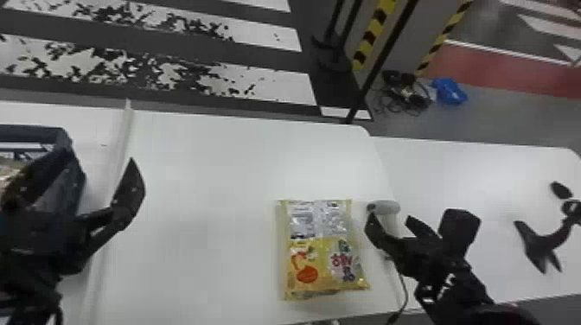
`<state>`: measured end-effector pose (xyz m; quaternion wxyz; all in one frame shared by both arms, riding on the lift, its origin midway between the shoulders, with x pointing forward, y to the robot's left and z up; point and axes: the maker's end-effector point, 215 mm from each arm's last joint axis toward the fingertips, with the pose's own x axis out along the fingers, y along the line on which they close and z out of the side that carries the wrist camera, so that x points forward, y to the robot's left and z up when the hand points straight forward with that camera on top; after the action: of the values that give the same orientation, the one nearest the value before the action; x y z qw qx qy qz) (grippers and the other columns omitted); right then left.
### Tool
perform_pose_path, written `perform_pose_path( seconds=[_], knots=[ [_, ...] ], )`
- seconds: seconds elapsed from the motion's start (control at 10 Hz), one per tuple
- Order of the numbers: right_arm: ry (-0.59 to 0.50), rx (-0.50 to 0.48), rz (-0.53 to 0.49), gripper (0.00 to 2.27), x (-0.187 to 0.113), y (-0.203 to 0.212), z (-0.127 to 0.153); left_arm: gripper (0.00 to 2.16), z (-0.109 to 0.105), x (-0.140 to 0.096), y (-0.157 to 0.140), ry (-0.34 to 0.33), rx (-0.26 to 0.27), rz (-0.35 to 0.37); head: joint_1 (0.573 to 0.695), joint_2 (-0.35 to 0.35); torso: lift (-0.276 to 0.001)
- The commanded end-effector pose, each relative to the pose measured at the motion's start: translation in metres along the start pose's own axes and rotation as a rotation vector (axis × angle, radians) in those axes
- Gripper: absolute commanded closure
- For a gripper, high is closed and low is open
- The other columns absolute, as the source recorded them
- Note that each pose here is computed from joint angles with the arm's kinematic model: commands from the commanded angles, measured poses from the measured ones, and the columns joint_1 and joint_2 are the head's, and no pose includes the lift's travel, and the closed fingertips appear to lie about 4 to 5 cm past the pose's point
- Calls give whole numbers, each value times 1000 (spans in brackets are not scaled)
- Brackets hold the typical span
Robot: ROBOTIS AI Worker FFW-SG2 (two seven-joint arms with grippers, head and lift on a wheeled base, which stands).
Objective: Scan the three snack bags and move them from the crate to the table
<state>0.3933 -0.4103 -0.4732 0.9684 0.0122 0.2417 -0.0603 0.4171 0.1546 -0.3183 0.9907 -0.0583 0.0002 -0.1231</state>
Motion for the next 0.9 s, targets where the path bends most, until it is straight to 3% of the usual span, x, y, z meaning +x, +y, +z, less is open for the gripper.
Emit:
perform_pose_path(
  seconds=[0.0,0.4,0.5,0.6,0.7,0.8],
  knots=[
    [22,-38,-31,46,13,-24,-14,63,-3,0,1,5,2,3,695,-331,-62],
    [112,-49,-2,90,55,-55,-46,63,-14,-4,1,31,17,-5,695,-350,-62],
    [136,-52,5,360,61,-61,-52,63,-17,-6,1,41,20,-6,695,-350,-62],
    [174,-53,16,1372,61,-64,-59,63,-16,-5,0,42,22,-9,695,-350,-62],
    [210,-39,42,2118,62,-59,-66,63,-18,-5,-1,47,22,-11,695,-350,-62],
    [213,-47,55,2240,62,-57,-67,63,-21,-3,-4,60,22,-17,695,-350,-62]
  ],
)
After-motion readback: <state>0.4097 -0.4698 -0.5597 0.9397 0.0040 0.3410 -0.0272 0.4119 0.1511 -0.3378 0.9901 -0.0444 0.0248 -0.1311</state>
